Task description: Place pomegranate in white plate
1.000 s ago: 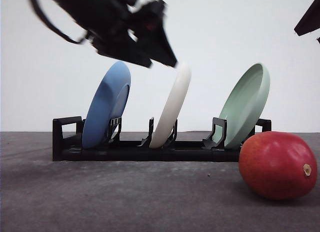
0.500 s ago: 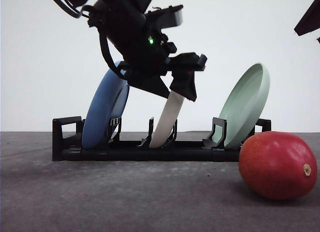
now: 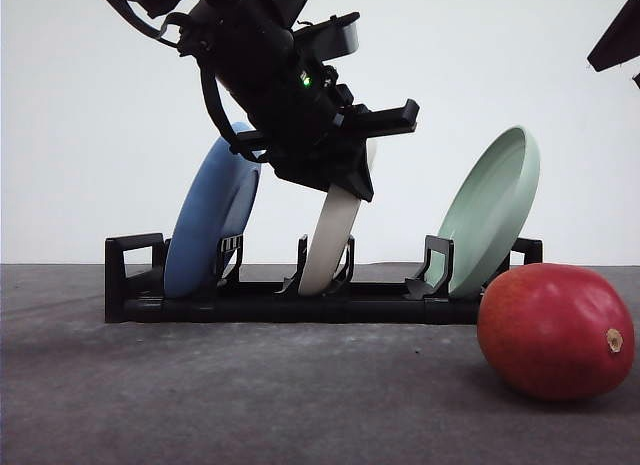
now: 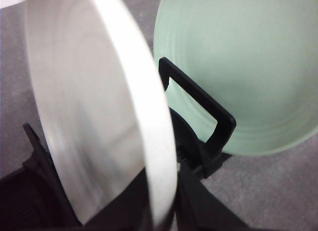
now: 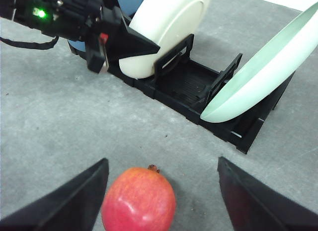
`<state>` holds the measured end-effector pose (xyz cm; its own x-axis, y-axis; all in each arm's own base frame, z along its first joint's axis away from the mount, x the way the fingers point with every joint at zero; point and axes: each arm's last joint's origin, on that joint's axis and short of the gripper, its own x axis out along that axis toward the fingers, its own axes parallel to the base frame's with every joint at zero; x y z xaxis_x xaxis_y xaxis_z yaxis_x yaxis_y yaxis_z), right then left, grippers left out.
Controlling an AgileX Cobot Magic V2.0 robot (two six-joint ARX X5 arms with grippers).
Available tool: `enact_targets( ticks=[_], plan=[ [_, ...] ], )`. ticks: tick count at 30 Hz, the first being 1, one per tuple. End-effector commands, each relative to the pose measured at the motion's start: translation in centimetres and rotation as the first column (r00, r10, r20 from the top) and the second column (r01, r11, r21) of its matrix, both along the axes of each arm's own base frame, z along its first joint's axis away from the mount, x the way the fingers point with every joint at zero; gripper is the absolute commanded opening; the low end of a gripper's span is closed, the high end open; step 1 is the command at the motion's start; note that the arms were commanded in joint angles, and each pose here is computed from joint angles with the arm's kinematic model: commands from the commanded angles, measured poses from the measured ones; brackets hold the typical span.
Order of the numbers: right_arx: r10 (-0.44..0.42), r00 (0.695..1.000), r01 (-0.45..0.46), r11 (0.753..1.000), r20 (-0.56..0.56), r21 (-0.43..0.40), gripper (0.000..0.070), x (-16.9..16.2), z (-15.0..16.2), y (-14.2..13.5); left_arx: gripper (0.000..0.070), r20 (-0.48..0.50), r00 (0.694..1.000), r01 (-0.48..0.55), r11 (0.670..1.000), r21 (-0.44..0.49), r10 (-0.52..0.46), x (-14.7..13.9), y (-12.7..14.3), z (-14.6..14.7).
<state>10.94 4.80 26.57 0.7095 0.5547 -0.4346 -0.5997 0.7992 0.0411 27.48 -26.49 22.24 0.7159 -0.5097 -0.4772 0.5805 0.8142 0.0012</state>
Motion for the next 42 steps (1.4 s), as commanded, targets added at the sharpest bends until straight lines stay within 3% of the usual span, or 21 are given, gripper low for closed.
enact_targets(
  ticks=[1,12,20,33,39,42],
  plan=[
    [-0.003,1.000,0.003,1.000,0.017,0.016,0.0444,0.0,0.6,0.1,0.0010,-0.019,1.000,-0.022,0.998,-0.056,0.021,0.1,-0.6,0.5],
    [-0.002,1.000,0.002,1.000,0.017,0.017,0.0444,0.0,0.6,0.1,0.0010,-0.012,0.999,-0.047,0.980,-0.193,0.045,-0.8,0.2,4.2],
    [-0.002,1.000,0.002,1.000,0.017,0.017,0.0444,0.0,0.6,0.1,0.0010,0.021,1.000,-0.013,0.973,-0.232,0.019,-3.2,1.5,8.2],
    [-0.002,1.000,0.002,1.000,0.016,0.016,0.0444,0.0,0.6,0.1,0.0010,-0.046,0.991,0.113,0.978,-0.178,-0.123,-10.7,5.0,12.7],
    [-0.005,1.000,0.005,1.000,0.012,0.021,0.0444,0.0,0.6,0.1,0.0010,-0.031,0.984,0.166,0.972,-0.168,-0.173,-14.8,6.8,11.8],
    [-0.005,1.000,0.005,1.000,0.011,0.021,0.0444,0.0,0.6,0.1,0.0010,0.000,0.989,0.146,0.978,-0.147,-0.147,-16.6,8.1,10.7]
  ],
)
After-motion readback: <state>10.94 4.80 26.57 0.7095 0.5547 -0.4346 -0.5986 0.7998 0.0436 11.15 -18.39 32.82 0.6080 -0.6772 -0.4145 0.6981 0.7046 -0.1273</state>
